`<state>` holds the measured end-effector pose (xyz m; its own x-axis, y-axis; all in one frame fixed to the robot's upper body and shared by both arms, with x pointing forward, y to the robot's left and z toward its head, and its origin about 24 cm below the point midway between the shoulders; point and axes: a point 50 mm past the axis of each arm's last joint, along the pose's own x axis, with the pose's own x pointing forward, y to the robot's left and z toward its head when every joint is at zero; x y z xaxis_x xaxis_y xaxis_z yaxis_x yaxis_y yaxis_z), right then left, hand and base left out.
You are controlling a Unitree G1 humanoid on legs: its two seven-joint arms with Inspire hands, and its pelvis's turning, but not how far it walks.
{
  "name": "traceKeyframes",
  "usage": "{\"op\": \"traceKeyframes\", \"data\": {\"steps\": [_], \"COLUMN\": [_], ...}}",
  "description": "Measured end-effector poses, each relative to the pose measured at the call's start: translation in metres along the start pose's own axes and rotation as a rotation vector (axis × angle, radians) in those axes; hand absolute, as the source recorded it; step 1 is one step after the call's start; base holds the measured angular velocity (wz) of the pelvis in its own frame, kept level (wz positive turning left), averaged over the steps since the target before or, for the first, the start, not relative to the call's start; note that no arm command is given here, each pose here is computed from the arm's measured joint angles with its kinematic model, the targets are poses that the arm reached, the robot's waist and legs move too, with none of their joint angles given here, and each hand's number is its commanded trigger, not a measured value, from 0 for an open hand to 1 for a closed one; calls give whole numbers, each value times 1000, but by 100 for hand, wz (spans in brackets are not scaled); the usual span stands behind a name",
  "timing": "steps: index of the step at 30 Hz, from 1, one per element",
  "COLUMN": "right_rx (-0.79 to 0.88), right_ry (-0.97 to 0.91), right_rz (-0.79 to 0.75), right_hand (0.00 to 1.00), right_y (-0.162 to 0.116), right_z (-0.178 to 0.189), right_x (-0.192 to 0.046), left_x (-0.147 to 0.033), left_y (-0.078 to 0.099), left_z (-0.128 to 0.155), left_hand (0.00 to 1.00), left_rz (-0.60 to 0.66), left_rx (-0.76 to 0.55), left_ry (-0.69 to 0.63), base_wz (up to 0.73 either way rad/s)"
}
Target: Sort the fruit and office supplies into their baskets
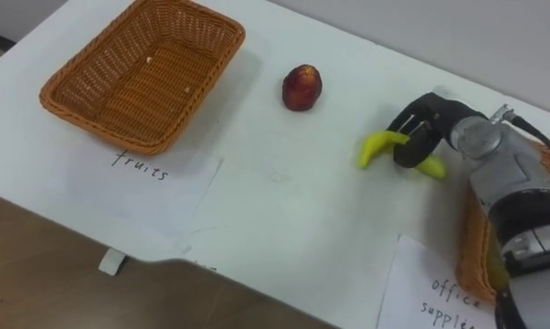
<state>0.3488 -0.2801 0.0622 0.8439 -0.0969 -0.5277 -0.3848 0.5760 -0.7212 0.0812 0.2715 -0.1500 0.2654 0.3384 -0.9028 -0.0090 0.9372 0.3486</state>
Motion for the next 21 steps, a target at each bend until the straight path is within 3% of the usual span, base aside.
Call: {"op": "traceKeyframes", "data": {"steps": [13,21], "right_rx": [-113,-145], "right_ry": [-157,-298], "right_rz": [6,-105], "right_hand": [100,100], "right_y": [8,-9], "right_z": [34,64], "right_x": [-10,-27], "left_x": [-1,-4], "left_y": [1,7], "left_z": [1,-15], "left_hand": [0,0], "left_rz": [23,43], "left_rx": [-15,-50], "left_ry": [-47,-23], "base_wz": [-5,-3]}}
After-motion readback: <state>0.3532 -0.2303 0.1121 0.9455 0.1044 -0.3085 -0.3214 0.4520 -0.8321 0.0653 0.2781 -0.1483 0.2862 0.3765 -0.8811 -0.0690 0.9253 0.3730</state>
